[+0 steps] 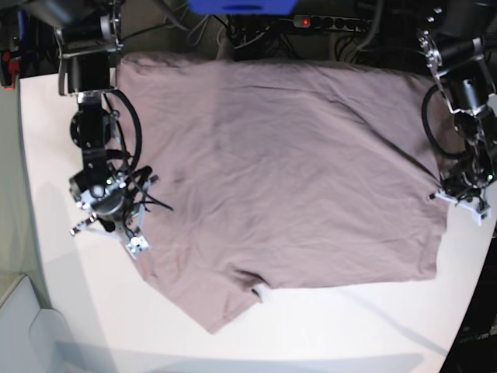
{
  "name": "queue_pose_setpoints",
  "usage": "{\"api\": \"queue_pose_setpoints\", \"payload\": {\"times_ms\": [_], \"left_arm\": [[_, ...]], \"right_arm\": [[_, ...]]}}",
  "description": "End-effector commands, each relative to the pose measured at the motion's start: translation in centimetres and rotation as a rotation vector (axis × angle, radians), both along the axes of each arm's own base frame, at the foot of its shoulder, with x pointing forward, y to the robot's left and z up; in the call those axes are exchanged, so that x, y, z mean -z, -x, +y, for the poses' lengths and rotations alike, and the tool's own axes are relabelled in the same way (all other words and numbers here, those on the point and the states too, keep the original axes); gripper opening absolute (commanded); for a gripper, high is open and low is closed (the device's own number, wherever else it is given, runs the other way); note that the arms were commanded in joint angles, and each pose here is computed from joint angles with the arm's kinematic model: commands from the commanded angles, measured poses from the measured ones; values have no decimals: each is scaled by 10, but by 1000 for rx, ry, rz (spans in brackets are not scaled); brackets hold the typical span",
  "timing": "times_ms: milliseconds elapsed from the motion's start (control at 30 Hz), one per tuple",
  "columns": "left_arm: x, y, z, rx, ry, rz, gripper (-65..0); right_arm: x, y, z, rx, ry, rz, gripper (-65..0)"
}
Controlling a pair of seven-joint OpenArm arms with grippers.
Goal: Layout the t-shirt on the table in an organized manner, then fold the t-shirt properly
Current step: 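Grasp the shirt edge with the left gripper and pull it outward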
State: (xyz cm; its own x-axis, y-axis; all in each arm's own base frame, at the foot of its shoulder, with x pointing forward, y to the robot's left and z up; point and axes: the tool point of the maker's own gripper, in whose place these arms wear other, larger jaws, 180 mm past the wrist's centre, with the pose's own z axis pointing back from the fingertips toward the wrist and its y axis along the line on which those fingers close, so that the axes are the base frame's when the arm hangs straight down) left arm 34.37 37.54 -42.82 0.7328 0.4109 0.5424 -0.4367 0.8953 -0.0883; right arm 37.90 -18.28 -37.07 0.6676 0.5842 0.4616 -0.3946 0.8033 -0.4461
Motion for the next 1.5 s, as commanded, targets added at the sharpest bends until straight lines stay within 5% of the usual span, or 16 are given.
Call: {"api": "queue_pose_setpoints", "payload": {"times_ms": [0,333,500,767,1100,1467], "left_arm": [[-14,-17,1,11,-16,-33,-650],[-86,-61,-18,107,-58,-136,-650],[-102,-34,-37,155,3,-134,-650],[-70,45,-34,113,79,-57,-650],[-31,112,-20,25,107,61,-650],[5,153,-46,2,161,115,-650]], "right_arm": [[-9,-5,-1,-5,0,-33,-650],[9,31,-2,-1,21,33,-650],[-2,43,0,4,36,25,-650],[37,52,2,-7,6,110,-650],[74,12,-7,-1,-58,158,-650],[26,-61,-10,4,-71,49,-650]]}}
